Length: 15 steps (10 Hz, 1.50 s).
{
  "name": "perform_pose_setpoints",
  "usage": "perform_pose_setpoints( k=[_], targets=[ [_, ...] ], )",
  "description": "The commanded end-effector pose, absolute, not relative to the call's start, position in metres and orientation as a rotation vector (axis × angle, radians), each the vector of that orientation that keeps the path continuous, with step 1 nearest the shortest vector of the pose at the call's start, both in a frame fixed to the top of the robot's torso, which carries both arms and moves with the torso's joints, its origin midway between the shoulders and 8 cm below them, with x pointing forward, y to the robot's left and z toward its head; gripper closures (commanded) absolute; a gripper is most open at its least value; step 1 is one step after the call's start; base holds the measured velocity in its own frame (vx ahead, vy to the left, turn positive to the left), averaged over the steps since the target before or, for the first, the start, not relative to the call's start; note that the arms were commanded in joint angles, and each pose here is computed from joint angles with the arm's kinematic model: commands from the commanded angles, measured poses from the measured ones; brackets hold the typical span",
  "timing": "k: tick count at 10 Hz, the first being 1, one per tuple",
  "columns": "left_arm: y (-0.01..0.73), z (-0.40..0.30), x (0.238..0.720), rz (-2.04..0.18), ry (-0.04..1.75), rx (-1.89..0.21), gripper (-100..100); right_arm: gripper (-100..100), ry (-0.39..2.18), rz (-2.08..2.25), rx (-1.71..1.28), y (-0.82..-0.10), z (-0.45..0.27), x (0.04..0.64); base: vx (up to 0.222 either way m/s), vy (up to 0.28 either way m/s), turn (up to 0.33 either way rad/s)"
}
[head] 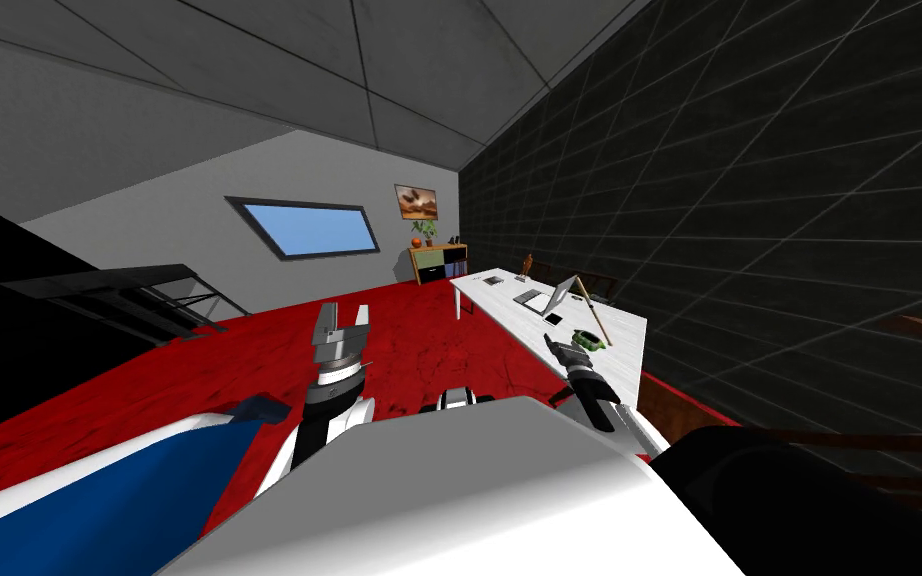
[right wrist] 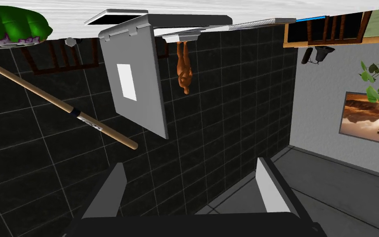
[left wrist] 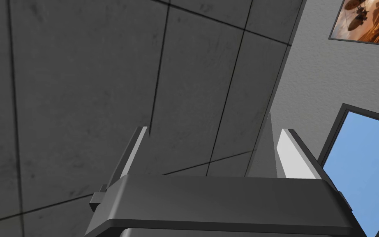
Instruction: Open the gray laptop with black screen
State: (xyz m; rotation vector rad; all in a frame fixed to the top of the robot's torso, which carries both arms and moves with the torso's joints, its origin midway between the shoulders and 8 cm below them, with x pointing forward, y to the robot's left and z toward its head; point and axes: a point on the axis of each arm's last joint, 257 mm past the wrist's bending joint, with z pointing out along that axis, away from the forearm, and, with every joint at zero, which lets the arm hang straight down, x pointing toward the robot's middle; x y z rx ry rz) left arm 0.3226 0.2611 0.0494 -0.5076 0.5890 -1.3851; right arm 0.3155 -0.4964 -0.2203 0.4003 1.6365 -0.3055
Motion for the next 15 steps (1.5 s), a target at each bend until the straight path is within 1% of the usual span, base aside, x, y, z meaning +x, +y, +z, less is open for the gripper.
perform_pose_setpoints(
  k=[1,3,4,8,9,15],
  targets=[
    [0.261,0.049,0.323,-1.385,0.589,-0.508,0,-100,1.660,-0.476,0.377,-0.535,-0.219,0.304,0.224,-0.016,0.077],
    [0.261,0.049,0.323,-1.385,0.589,-0.508,0,-100,1.669,-0.627,0.365,-0.569,-0.213,0.290,0.276,-0.024,0.050],
    [0.261,0.049,0.323,-1.385,0.589,-0.508,0,-100,1.669,-0.627,0.365,-0.569,-0.213,0.290,0.188,-0.019,0.023],
    [0.261,0.049,0.323,-1.385,0.589,-0.508,0,-100,1.663,-0.896,0.353,-0.628,-0.193,0.261,0.210,-0.031,0.036],
    [0.261,0.049,0.323,-1.385,0.589,-0.508,0,-100,1.663,-0.896,0.353,-0.628,-0.193,0.261,0.163,-0.032,0.019],
    [0.261,0.049,0.323,-1.385,0.589,-0.508,0,-100,1.627,-1.156,0.331,-0.679,-0.158,0.231,0.146,-0.036,0.026]
  ],
)
